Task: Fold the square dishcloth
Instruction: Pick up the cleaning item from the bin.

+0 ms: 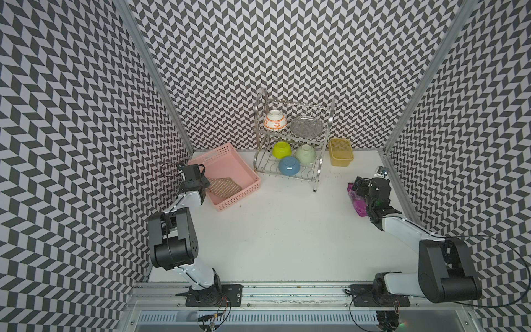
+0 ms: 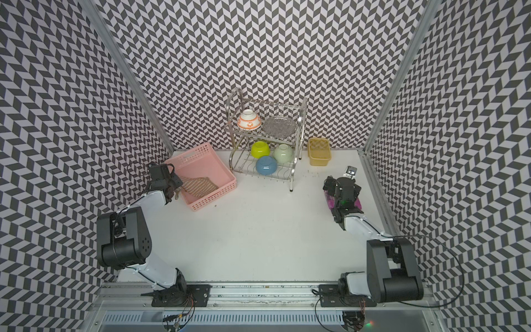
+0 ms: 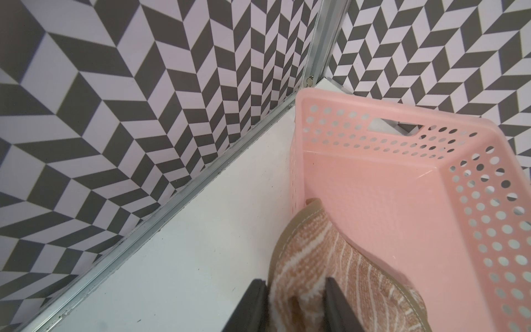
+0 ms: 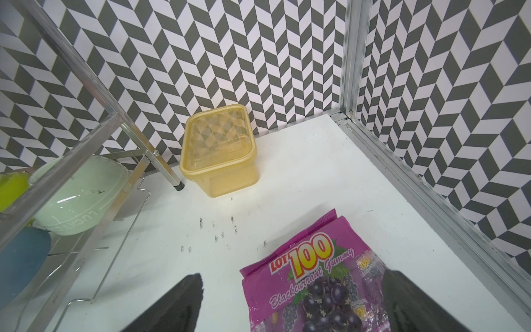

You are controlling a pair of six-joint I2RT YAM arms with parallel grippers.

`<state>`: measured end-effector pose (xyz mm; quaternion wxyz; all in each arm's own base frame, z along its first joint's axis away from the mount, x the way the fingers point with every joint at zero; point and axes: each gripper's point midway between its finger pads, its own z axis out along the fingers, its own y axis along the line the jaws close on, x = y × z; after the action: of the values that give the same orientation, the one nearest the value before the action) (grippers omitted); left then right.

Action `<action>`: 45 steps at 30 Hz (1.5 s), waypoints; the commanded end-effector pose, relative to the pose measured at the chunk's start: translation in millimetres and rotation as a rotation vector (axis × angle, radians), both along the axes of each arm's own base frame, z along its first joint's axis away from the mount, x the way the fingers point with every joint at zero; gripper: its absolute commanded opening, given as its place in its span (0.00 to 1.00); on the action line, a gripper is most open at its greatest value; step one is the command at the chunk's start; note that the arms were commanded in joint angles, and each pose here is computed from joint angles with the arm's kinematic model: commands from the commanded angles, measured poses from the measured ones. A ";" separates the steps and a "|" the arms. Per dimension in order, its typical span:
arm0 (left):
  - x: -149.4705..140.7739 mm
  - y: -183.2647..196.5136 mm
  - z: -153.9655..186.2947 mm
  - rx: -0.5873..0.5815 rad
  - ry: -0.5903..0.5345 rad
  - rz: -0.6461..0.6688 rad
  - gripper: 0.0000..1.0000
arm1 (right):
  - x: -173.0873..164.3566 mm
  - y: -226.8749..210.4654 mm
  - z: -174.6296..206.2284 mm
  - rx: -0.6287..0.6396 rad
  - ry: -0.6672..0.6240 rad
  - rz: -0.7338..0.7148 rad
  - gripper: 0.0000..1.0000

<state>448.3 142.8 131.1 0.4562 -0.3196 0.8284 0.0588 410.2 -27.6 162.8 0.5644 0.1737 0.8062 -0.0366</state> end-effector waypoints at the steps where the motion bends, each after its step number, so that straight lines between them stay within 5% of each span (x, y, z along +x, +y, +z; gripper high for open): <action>1: 6.4 -2.9 26.1 0.023 -0.042 -0.026 0.28 | 9.7 5.4 15.4 -0.001 -0.047 0.016 1.00; 5: 12.2 -10.5 35.0 0.033 -0.048 -0.052 0.10 | 9.6 4.7 15.5 -0.003 -0.047 0.013 1.00; 17: 33.7 -59.7 85.7 0.089 -0.119 -0.194 0.00 | 7.5 1.6 18.4 -0.005 -0.052 -0.010 1.00; 27: 27.1 -190.4 157.6 0.103 -0.264 -0.455 0.00 | 1.4 -5.3 24.0 -0.001 -0.053 -0.055 1.00; 45: -67.9 -430.4 242.2 -0.106 -0.509 -0.875 0.00 | -11.1 3.4 50.2 0.074 -0.080 -0.031 1.00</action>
<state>388.0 -268.9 345.7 0.5856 0.0419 0.7739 -0.2373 396.7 -30.4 190.1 0.5691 0.2048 0.7957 -0.0330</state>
